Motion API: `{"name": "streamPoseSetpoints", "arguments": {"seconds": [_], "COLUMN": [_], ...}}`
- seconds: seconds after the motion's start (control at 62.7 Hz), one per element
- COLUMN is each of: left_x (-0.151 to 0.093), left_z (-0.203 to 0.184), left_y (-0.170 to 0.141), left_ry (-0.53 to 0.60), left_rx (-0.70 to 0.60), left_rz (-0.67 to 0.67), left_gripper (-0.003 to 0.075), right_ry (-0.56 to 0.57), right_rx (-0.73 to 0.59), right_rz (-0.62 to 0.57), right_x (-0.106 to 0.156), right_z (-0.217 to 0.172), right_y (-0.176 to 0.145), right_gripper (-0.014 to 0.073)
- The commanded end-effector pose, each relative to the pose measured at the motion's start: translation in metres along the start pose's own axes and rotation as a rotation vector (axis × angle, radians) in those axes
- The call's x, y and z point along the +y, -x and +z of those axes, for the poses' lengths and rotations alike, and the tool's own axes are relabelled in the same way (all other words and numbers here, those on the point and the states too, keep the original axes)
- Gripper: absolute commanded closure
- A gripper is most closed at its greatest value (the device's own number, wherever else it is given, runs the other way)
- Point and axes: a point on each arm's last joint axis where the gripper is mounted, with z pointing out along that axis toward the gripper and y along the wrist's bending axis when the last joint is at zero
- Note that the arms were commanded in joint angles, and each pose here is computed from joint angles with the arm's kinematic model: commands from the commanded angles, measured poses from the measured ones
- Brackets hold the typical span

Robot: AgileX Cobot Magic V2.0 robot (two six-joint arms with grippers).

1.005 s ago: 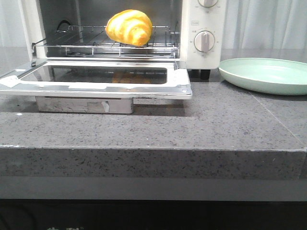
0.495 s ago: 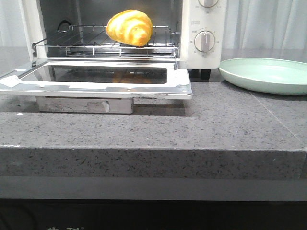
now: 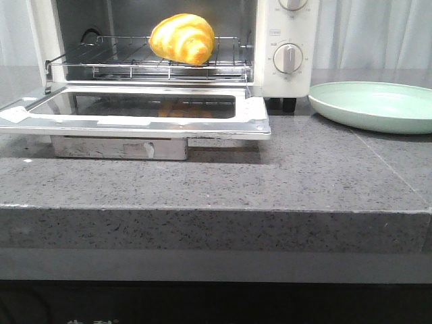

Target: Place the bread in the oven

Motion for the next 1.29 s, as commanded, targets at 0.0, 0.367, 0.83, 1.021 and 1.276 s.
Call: {"name": "streamPoseSetpoints", "arguments": {"seconds": [0.0,0.367,0.83,1.021,1.276], "left_x": [-0.001,-0.001,-0.001,-0.001,-0.001], "left_z": [-0.001,-0.001,-0.001,-0.001,-0.001], "left_y": [-0.001,-0.001,-0.001,-0.001,-0.001], "left_ry": [-0.009,-0.009,-0.009,-0.009,-0.009], "left_rx": [-0.080,-0.080,-0.079,-0.077,-0.077], "left_rz": [-0.003,-0.003,-0.003,-0.003,-0.003], "left_gripper": [0.0738,0.0738,0.0738,0.0738,0.0738], "right_ry": [-0.018,-0.178,-0.236,-0.237,-0.238], "right_rx": [-0.112,-0.549,-0.693,-0.692,-0.693], "right_rz": [-0.027,0.130,0.134,0.135,0.129], "right_x": [-0.002,-0.021,-0.024,-0.024,-0.024], "right_z": [-0.006,0.003,0.024,0.024,0.024], "right_y": [0.011,-0.099,-0.156,-0.156,-0.156], "right_gripper": [0.0665,0.0665,0.0665,0.0665,0.0665]}}
